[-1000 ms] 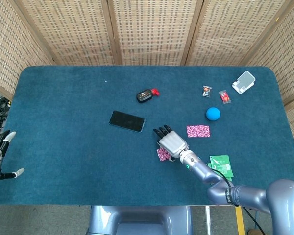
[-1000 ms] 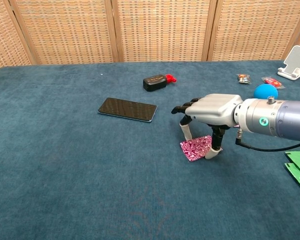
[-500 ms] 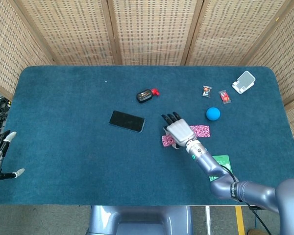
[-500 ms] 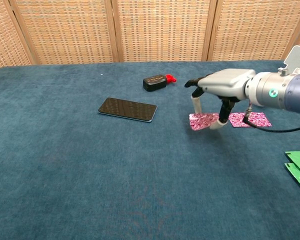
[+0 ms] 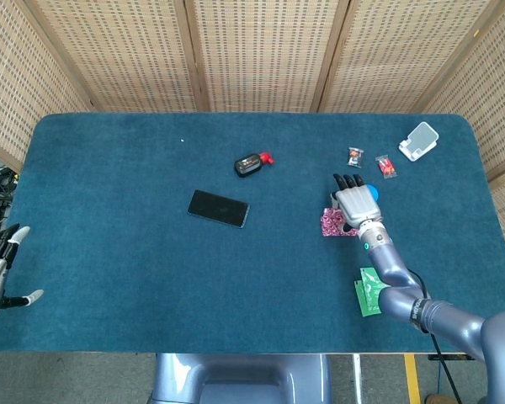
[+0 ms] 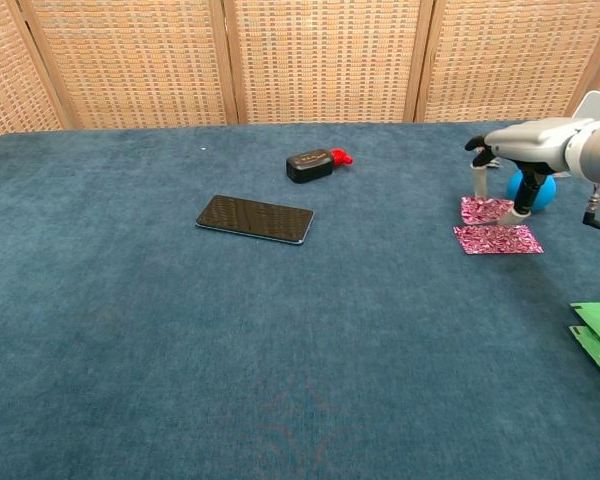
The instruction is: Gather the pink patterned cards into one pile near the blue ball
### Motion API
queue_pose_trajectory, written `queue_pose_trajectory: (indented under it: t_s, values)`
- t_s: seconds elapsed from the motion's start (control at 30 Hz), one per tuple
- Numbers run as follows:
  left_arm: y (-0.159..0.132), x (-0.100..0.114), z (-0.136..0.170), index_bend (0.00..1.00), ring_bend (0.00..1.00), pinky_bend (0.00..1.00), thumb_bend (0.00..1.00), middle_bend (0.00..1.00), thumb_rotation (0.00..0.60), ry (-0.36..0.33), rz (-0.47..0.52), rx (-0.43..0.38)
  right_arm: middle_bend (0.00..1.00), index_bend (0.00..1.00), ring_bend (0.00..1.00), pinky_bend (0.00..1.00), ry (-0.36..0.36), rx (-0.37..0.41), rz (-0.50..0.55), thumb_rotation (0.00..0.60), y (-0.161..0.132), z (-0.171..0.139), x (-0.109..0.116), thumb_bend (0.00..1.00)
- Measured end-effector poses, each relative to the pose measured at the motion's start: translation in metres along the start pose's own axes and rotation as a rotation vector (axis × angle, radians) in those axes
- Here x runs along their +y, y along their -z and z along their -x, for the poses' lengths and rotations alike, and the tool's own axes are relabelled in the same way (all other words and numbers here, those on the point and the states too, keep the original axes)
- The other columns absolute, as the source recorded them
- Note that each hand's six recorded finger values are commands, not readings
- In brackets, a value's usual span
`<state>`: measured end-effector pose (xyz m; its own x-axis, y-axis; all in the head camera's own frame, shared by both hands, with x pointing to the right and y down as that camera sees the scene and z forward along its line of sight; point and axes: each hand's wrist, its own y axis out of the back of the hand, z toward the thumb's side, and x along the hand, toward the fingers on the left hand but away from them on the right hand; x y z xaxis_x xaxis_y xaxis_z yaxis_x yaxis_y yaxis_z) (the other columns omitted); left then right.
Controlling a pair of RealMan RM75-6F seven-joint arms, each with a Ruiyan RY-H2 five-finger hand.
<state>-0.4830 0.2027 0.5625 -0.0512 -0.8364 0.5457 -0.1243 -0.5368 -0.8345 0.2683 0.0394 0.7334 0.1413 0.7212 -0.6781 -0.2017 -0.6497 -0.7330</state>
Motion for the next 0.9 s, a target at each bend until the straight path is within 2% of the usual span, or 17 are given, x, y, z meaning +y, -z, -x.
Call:
queue_pose_trajectory:
  t_s: [0.9]
  values:
    - [0.0,0.001,0.0,0.0,0.0,0.0,0.0,0.0,0.6,-0.001,0.002,0.002,0.0,0.54,0.0,0.09,-0.04,0.003,-0.037,0.6,-0.004,-0.001,-0.022,0.4]
